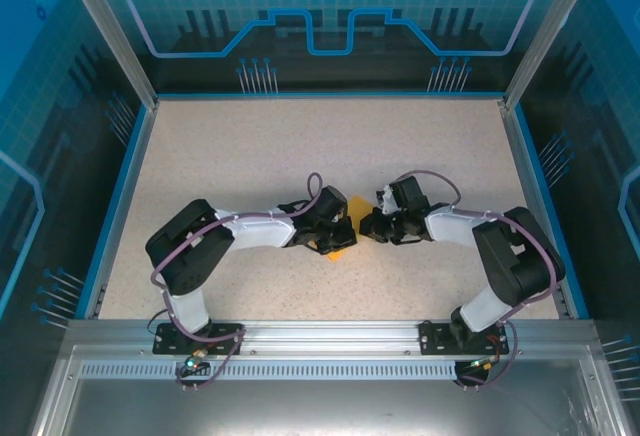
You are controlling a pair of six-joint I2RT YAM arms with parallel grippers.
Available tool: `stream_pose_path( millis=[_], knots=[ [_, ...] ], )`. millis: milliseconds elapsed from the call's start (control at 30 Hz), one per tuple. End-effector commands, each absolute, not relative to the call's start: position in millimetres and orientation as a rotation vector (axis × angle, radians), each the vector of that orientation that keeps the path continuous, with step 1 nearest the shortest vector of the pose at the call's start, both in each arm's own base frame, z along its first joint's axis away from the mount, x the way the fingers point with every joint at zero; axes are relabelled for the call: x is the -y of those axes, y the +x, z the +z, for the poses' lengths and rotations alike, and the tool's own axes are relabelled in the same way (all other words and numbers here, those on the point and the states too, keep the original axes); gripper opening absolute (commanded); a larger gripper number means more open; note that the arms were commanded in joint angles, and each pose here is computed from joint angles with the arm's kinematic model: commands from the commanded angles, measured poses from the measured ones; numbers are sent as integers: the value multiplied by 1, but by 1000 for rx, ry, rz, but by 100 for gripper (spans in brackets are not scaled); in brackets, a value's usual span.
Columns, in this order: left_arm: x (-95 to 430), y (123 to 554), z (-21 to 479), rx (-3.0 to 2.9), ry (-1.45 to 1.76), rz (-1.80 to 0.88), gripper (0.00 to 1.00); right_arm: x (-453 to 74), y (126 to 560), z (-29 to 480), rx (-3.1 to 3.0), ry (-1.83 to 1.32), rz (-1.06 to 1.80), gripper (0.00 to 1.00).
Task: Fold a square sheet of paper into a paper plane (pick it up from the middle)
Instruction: First fold in half a square sheet of paper at the center of the table.
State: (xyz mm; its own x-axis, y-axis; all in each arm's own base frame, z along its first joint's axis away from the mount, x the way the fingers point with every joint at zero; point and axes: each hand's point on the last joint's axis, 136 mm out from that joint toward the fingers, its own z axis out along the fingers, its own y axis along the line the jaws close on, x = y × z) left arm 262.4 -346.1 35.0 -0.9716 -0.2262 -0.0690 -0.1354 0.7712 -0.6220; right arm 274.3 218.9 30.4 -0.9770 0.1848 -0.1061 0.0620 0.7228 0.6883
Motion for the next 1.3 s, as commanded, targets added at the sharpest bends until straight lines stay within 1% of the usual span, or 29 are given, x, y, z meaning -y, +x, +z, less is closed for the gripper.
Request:
stream_pose_path(
  millis=[0, 200, 800, 1000, 1267],
  knots=[
    [346, 268, 35, -2816, -276, -923, 3, -227, 285, 38, -2721, 133, 1152, 10],
    [343, 268, 26, -2844, -278, -862, 1, -231, 284, 23, -2766, 125, 1158, 10],
    [330, 260, 5, -2925, -275, -732, 0, -224, 282, 7, -2817, 111, 1086, 9],
    [320, 253, -4, -2974, -326, -660, 0, -210, 290, 2, -2824, 142, 1016, 9],
    [303, 239, -17, -3029, -396, -575, 0, -176, 317, -4, -2803, 247, 928, 8]
  ],
)
